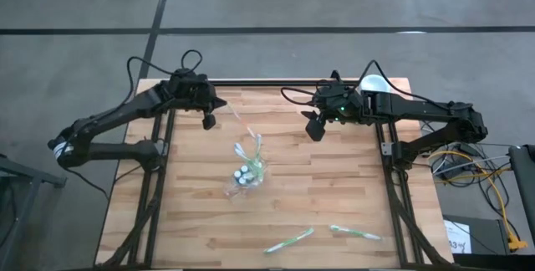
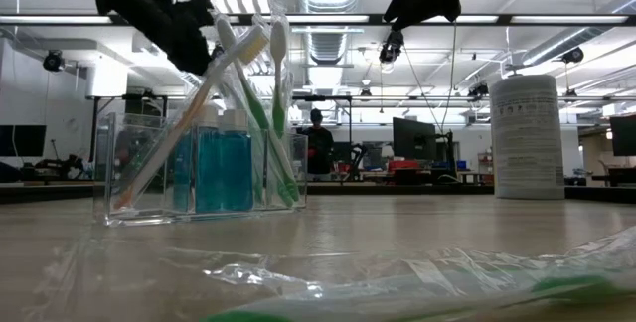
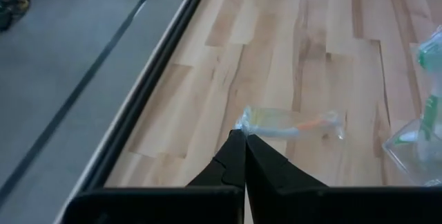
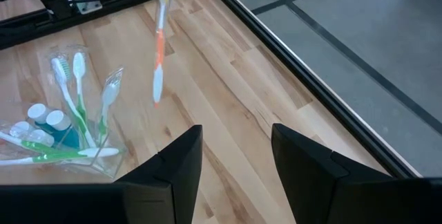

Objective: Pick & Place toothbrushing station
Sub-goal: Put the orange toothbrush into the transparent organizer

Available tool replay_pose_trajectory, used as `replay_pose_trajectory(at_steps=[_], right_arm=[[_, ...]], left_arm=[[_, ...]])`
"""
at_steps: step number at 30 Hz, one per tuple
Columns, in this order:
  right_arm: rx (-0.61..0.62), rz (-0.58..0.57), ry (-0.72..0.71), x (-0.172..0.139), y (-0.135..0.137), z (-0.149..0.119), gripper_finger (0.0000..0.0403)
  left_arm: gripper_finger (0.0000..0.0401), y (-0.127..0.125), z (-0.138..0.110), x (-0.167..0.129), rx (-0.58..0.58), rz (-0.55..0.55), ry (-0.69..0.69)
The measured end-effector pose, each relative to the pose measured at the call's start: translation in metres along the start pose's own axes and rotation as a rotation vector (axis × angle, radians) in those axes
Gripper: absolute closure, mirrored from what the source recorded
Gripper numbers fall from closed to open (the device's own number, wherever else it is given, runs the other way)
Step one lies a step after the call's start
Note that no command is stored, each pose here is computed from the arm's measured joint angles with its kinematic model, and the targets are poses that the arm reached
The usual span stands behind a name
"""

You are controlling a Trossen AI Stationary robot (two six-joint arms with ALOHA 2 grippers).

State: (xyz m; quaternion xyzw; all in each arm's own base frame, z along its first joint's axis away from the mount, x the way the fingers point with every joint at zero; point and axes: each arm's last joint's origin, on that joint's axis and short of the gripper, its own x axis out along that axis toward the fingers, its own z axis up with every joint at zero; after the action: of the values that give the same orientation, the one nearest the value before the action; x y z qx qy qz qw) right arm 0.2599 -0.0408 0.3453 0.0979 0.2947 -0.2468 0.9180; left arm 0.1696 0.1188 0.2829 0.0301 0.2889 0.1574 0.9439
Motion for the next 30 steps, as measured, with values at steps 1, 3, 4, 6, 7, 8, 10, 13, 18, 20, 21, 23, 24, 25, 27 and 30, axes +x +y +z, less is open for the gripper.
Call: replay_pose_trajectory(at_steps=[1, 3, 4, 6, 7, 8, 10, 13, 18, 20, 21, 23, 24, 25, 27, 30], right_arm=[[0.000, 0.000, 0.000, 0.000, 0.000, 0.000, 0.0234], [0.000, 0.000, 0.000, 0.000, 0.000, 0.000, 0.0234], [0.000, 0.000, 0.000, 0.000, 0.000, 0.000, 0.0234], [0.000, 0.000, 0.000, 0.000, 0.000, 0.000, 0.0234], [0.000, 0.000, 0.000, 0.000, 0.000, 0.000, 0.0234], [0.000, 0.000, 0.000, 0.000, 0.000, 0.000, 0.0234], [0.000, 0.000, 0.000, 0.000, 0.000, 0.000, 0.0234], [0.000, 0.000, 0.000, 0.000, 0.000, 0.000, 0.0234], [0.000, 0.000, 0.000, 0.000, 0.000, 0.000, 0.0234], [0.000, 0.000, 0.000, 0.000, 0.000, 0.000, 0.0234], [0.000, 0.000, 0.000, 0.000, 0.000, 0.000, 0.0234], [0.000, 0.000, 0.000, 0.000, 0.000, 0.000, 0.0234], [0.000, 0.000, 0.000, 0.000, 0.000, 0.000, 0.0234], [0.000, 0.000, 0.000, 0.000, 0.000, 0.000, 0.0234], [0.000, 0.000, 0.000, 0.000, 0.000, 0.000, 0.0234], [0.000, 0.000, 0.000, 0.000, 0.000, 0.000, 0.0234]], left_arm=[[0.0401, -0.001, 0.002, -0.002, 0.009, 0.008, 0.003], [0.0401, -0.004, 0.006, -0.006, 0.031, 0.027, 0.010], [0.0401, -0.005, 0.009, -0.008, 0.045, 0.039, 0.017], [0.0401, -0.009, 0.015, -0.012, 0.073, 0.066, 0.036], [0.0401, -0.010, 0.018, -0.015, 0.088, 0.076, 0.046], [0.0401, -0.011, 0.022, -0.018, 0.098, 0.085, 0.054], [0.0401, -0.014, 0.028, -0.023, 0.110, 0.099, 0.068], [0.0401, -0.015, 0.036, -0.033, 0.114, 0.101, 0.088], [0.0401, -0.016, 0.048, -0.051, 0.101, 0.112, 0.108], [0.0401, -0.017, 0.053, -0.059, 0.106, 0.117, 0.127], [0.0401, -0.017, 0.055, -0.063, 0.106, 0.118, 0.135], [0.0401, -0.019, 0.060, -0.071, 0.100, 0.116, 0.144], [0.0401, -0.020, 0.061, -0.075, 0.094, 0.113, 0.154], [0.0401, -0.021, 0.062, -0.078, 0.091, 0.107, 0.165], [0.0401, -0.024, 0.064, -0.083, 0.095, 0.100, 0.178], [0.0401, -0.030, 0.064, -0.090, 0.114, 0.089, 0.182]])
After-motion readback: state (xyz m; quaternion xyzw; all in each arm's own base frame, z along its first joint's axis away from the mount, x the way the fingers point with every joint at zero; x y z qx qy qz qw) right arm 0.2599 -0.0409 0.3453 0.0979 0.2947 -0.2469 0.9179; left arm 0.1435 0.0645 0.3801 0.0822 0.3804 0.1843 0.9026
